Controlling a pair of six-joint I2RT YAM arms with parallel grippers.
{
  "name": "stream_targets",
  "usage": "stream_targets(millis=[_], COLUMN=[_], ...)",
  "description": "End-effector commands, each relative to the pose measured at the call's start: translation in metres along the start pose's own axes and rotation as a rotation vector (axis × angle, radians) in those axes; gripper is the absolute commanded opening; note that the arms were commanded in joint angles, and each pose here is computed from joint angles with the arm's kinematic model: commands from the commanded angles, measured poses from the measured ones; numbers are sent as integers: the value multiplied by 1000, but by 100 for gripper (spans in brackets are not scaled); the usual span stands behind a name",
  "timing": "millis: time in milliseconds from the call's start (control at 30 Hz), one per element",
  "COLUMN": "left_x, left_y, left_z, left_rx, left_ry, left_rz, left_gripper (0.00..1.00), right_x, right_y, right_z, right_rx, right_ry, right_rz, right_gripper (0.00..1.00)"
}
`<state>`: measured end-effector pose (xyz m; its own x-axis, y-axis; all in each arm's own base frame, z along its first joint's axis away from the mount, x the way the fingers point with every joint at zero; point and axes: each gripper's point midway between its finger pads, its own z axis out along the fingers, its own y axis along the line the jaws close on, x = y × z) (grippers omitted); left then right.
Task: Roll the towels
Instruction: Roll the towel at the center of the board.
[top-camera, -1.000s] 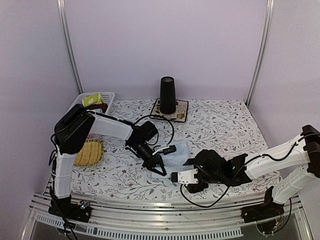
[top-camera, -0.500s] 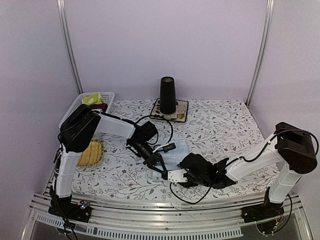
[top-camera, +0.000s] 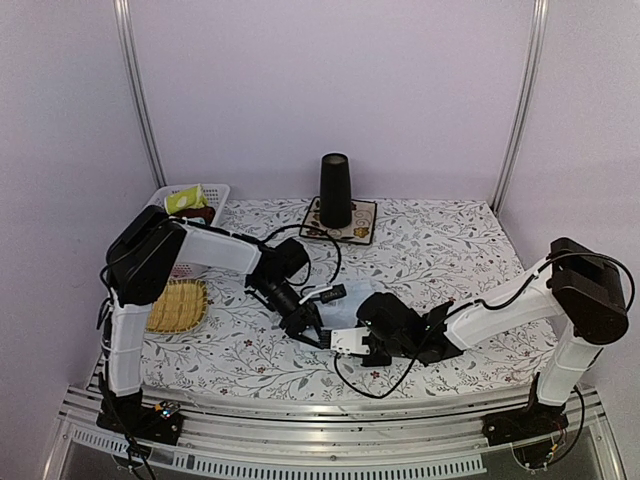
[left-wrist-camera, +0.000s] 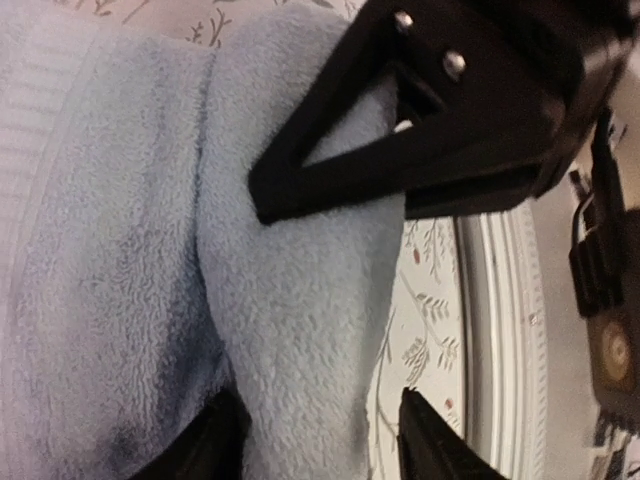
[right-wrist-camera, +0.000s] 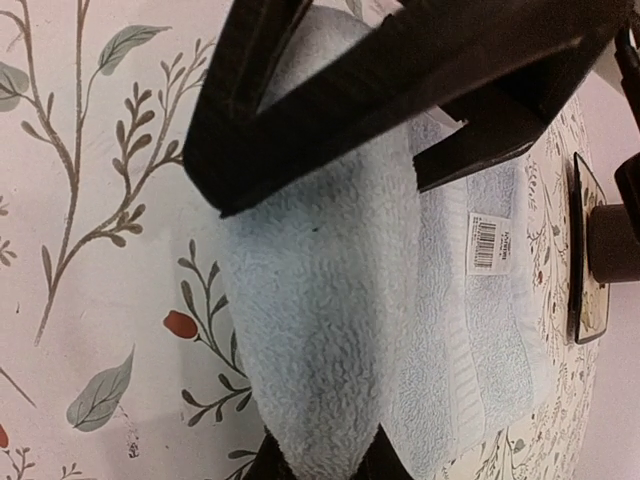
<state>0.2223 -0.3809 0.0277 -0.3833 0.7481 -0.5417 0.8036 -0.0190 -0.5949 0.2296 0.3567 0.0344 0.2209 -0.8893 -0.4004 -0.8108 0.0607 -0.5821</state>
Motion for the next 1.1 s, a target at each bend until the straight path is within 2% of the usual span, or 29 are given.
stream_targets(millis=[0, 133, 400, 533, 633, 800, 1067], left_x=[7, -4, 10, 16, 26, 35, 48], left_y=[14, 10, -21, -52, -63, -68, -68], left_z=[-33, -66, -113, -123, -112, -83, -40], left_rx=[-212, -398, -726, -804, -824, -827, -813], left_ry=[26, -19, -173, -251, -213, -117, -5], left_rz=[40, 131, 420, 604, 690, 745, 847], left_gripper=[68, 77, 80, 81, 81, 79, 70], right_x=[-2, -5, -36, -40, -40, -42, -50], right_y=[19, 32, 45, 47, 45, 47, 47], right_z=[0, -1, -13, -16, -11, -2, -4], right_rx=[-154, -267, -564, -682, -740, -838, -1017], right_ry=[-7, -6, -59, -59, -47, -15, -43], right_rz=[50, 101, 269, 348, 406, 489, 612], right_gripper=[3, 3, 3, 4, 4, 5, 8])
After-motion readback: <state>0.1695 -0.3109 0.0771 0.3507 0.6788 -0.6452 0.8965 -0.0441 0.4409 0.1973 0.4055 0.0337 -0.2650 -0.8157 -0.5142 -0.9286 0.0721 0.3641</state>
